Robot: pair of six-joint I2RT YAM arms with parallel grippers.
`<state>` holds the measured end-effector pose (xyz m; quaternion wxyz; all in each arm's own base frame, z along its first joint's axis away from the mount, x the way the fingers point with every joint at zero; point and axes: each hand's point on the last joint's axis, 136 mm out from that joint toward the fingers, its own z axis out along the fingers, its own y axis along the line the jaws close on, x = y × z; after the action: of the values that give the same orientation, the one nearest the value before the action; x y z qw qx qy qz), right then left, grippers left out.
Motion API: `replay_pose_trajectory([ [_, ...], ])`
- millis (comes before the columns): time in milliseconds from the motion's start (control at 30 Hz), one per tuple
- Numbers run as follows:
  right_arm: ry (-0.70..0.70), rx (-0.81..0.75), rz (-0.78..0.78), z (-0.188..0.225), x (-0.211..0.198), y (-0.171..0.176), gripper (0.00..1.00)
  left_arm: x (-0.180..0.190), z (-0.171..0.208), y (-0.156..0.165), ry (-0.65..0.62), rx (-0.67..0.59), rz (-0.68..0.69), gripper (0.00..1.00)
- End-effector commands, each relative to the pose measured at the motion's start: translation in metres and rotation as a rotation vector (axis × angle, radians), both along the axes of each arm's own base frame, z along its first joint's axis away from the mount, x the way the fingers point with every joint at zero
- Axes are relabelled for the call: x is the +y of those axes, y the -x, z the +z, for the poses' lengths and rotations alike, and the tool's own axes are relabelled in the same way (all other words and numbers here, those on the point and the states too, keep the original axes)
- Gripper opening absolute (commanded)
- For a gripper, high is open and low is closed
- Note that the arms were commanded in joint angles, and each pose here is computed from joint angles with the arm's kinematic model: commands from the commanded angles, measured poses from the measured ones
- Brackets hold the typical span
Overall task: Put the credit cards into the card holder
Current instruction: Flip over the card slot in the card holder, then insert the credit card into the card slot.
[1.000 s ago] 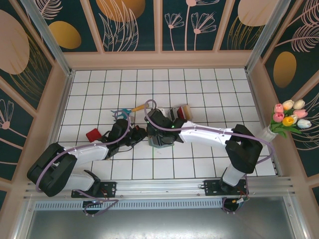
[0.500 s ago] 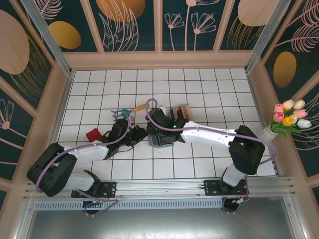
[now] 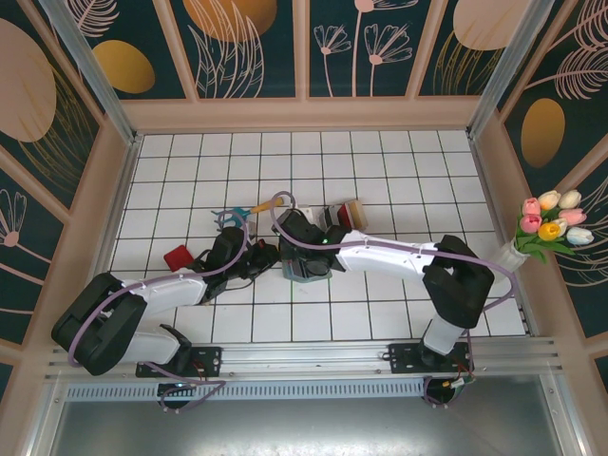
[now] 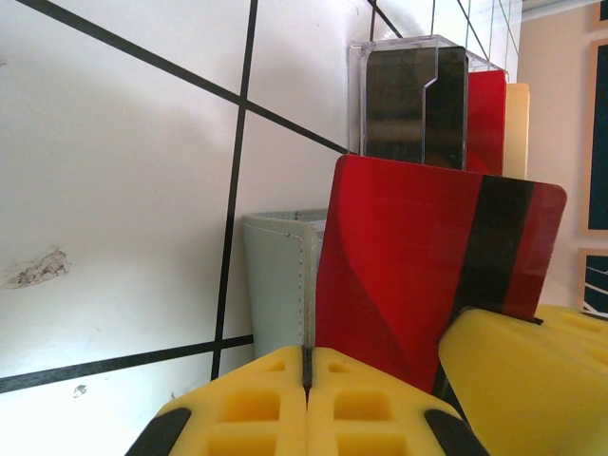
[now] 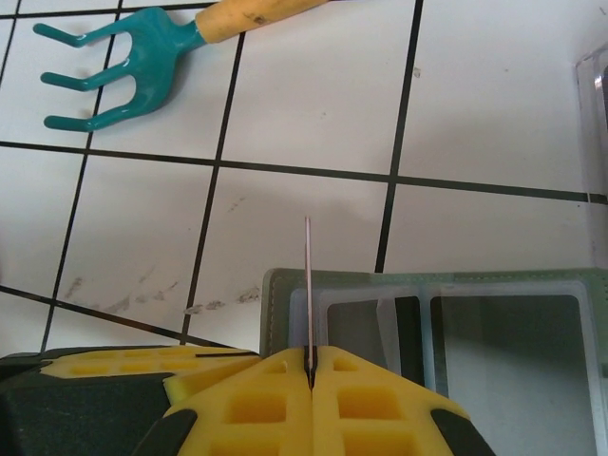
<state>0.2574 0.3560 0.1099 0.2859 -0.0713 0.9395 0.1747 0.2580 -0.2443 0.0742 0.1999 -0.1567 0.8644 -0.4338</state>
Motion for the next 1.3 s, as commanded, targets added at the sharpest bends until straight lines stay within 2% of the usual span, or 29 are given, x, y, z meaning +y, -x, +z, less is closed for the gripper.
replay_pose_trajectory([
  [0, 0.065, -0.043, -0.011, 0.007, 0.000, -0.001, 0.01, 0.000, 0.003, 0.000, 0.016, -0.006, 0.001, 0.00],
  [133, 0.082, -0.066, -0.024, 0.016, -0.006, -0.002, 0.01, 0.000, 0.002, 0.000, 0.008, -0.004, 0.001, 0.00],
  [267, 0.137, -0.085, -0.071, 0.019, -0.029, -0.006, 0.01, 0.006, -0.006, 0.002, -0.030, 0.010, 0.011, 0.00],
  [667, 0.110, 0.015, -0.148, -0.003, -0.081, -0.008, 0.02, 0.015, -0.021, 0.006, -0.110, 0.028, 0.007, 0.00],
  [1000, -0.209, 0.112, 0.072, 0.010, -0.025, 0.002, 0.04, 0.024, -0.041, 0.003, -0.229, 0.036, -0.004, 0.02],
  [1267, -0.196, 0.207, 0.051, -0.037, -0.031, 0.000, 0.02, 0.026, -0.054, 0.000, -0.294, 0.048, -0.021, 0.01],
])
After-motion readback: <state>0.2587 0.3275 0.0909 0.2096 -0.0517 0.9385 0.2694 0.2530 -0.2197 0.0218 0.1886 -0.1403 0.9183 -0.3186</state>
